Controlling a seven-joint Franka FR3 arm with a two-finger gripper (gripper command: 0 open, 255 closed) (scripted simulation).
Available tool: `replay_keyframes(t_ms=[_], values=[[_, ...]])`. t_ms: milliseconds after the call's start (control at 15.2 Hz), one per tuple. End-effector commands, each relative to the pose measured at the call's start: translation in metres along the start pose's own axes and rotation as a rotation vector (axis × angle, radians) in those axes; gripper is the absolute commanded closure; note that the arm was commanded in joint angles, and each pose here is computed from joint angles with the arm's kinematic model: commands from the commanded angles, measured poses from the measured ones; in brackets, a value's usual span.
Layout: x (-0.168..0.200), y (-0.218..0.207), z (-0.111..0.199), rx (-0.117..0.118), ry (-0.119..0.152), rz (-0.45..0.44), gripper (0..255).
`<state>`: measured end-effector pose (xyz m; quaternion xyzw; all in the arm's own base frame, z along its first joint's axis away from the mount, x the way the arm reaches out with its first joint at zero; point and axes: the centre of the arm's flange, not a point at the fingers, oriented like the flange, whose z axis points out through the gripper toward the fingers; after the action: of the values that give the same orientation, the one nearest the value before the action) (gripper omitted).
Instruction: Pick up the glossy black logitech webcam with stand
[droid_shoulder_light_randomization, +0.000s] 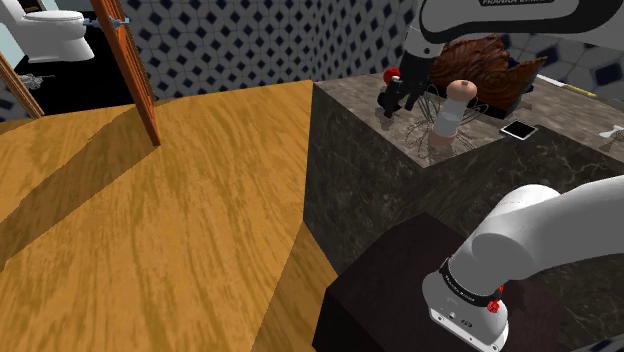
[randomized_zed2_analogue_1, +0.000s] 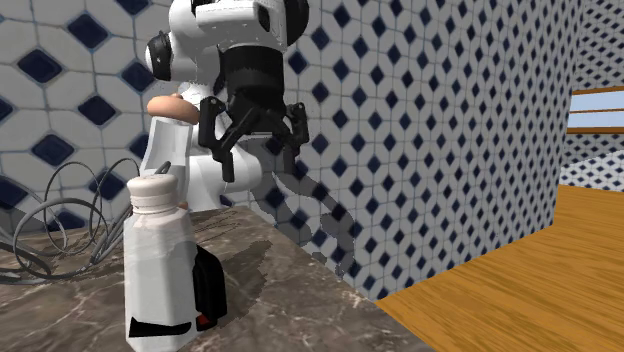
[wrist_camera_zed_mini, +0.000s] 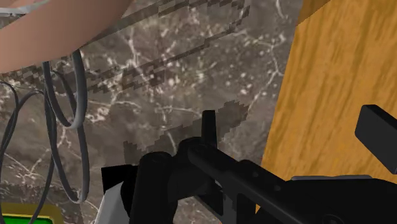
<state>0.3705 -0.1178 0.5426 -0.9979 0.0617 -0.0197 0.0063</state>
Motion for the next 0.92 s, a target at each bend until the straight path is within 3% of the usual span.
replay_keyframes(t_ms=[0, 726, 858], values=[[0.017, 0.022, 0.002, 0.004, 0.011, 0.007, 0], [0.096, 0.141, 0.018, 0.034, 0.064, 0.048, 0], [0.098, 0.144, 0.024, 0.035, 0.065, 0.048, 0]])
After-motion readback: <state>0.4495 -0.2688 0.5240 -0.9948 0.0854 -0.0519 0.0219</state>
